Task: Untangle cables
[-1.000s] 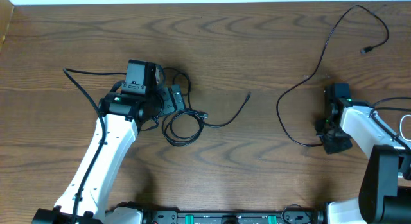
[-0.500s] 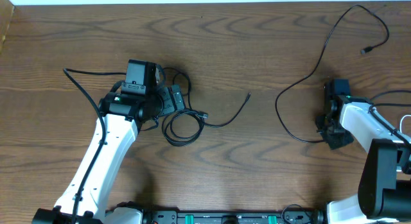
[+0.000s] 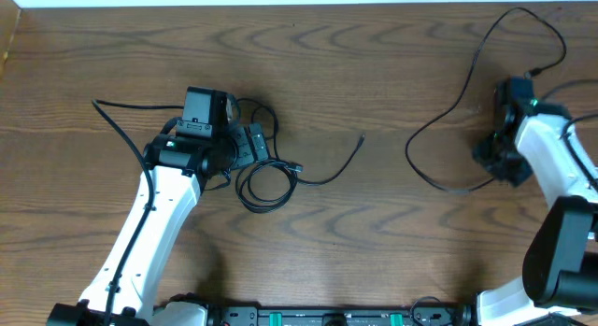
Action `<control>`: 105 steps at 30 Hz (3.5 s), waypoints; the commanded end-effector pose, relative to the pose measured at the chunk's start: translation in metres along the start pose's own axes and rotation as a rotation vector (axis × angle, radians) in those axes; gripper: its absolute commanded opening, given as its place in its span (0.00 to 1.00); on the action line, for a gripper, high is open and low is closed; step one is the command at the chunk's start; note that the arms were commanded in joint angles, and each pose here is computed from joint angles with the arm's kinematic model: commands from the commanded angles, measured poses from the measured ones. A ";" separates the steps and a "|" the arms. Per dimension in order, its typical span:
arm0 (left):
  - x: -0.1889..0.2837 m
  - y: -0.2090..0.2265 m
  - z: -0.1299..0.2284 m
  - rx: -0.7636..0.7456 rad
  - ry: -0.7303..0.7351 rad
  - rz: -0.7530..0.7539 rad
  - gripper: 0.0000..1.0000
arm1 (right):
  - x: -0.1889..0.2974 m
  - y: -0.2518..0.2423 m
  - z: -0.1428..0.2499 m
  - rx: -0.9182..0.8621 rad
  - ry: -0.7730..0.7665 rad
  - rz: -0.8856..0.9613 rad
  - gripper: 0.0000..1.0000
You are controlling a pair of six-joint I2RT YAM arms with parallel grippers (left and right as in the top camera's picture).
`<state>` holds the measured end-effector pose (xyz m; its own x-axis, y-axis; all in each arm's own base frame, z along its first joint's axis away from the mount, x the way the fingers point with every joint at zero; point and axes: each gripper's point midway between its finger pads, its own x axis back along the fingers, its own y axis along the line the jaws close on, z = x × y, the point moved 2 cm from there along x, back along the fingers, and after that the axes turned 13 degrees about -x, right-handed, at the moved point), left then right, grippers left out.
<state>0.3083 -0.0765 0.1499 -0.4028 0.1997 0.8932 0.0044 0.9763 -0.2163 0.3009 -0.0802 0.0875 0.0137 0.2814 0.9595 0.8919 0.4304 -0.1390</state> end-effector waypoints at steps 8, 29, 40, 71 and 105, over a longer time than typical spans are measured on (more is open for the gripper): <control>0.000 0.003 0.000 -0.004 0.001 -0.015 0.99 | 0.086 -0.016 -0.084 -0.006 -0.438 0.055 0.01; 0.000 0.003 0.000 -0.004 0.001 -0.015 0.99 | 0.156 0.052 -0.147 0.338 -0.841 -0.138 0.01; 0.000 0.003 0.000 -0.004 0.001 -0.015 0.99 | 0.264 0.049 -0.071 0.635 -0.899 -0.588 0.01; 0.000 0.003 0.000 -0.004 0.001 -0.015 0.99 | 0.305 -0.026 0.034 0.863 -0.674 -0.938 0.01; 0.000 0.003 0.000 -0.004 0.001 -0.015 0.99 | 0.310 -0.039 -0.173 0.246 -1.237 -0.221 0.01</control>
<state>0.3083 -0.0765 0.1499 -0.4028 0.1997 0.8932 0.0044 0.9763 -0.2163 0.3255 -0.1651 0.4340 -0.5781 0.8071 0.1198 0.8132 0.5819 0.0037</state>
